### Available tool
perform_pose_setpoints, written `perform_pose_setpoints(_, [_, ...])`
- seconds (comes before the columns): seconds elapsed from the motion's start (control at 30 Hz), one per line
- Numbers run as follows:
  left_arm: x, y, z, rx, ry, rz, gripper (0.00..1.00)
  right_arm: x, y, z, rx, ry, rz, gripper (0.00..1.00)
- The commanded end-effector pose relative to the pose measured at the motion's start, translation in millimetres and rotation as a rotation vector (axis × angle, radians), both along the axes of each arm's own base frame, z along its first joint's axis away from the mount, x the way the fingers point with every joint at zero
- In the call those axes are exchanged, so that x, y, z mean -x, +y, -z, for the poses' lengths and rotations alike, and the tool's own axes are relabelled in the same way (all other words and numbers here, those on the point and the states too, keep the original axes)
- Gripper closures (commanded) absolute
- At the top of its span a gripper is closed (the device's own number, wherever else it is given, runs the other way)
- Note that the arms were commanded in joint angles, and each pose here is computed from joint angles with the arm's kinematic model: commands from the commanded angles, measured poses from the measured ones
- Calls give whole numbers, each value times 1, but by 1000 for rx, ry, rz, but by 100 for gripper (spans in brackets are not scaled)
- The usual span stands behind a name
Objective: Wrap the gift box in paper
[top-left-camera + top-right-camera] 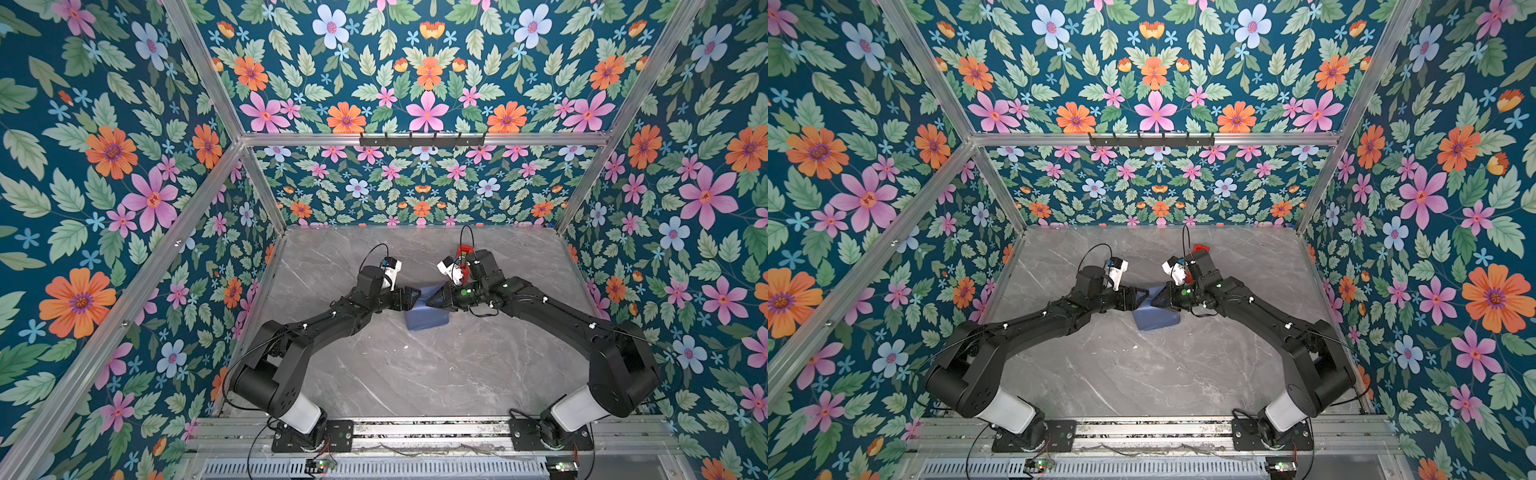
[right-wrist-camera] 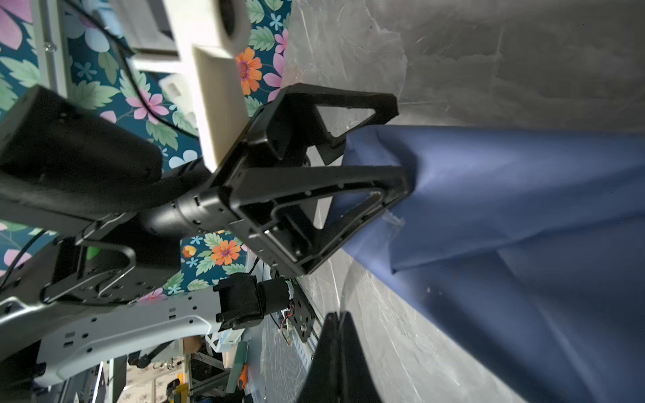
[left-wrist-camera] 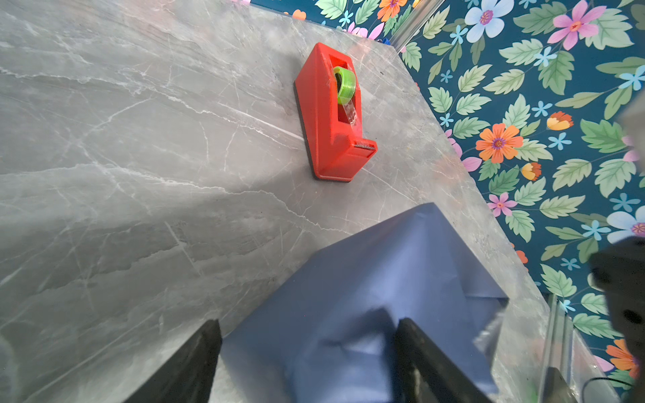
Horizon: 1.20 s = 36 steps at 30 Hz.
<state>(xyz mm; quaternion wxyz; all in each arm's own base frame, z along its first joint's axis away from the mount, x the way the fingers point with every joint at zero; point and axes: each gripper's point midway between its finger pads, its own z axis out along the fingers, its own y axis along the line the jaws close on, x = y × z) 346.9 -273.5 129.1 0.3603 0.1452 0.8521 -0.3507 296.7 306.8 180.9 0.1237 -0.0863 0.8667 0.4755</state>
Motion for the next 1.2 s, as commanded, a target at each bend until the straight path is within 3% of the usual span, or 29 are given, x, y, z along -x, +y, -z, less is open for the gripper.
perform_pose_setpoints(0.0, [15,8,27,-76,93,13,20,-7,0,3,11,-1,32,100])
perform_pose_setpoints(0.53, [14,7,26,-72,88,15,20,-13,-6,23,63,82,106,100])
perform_pose_setpoints(1.17, [13,6,23,-64,83,17,20,-12,-2,24,-13,148,155,100])
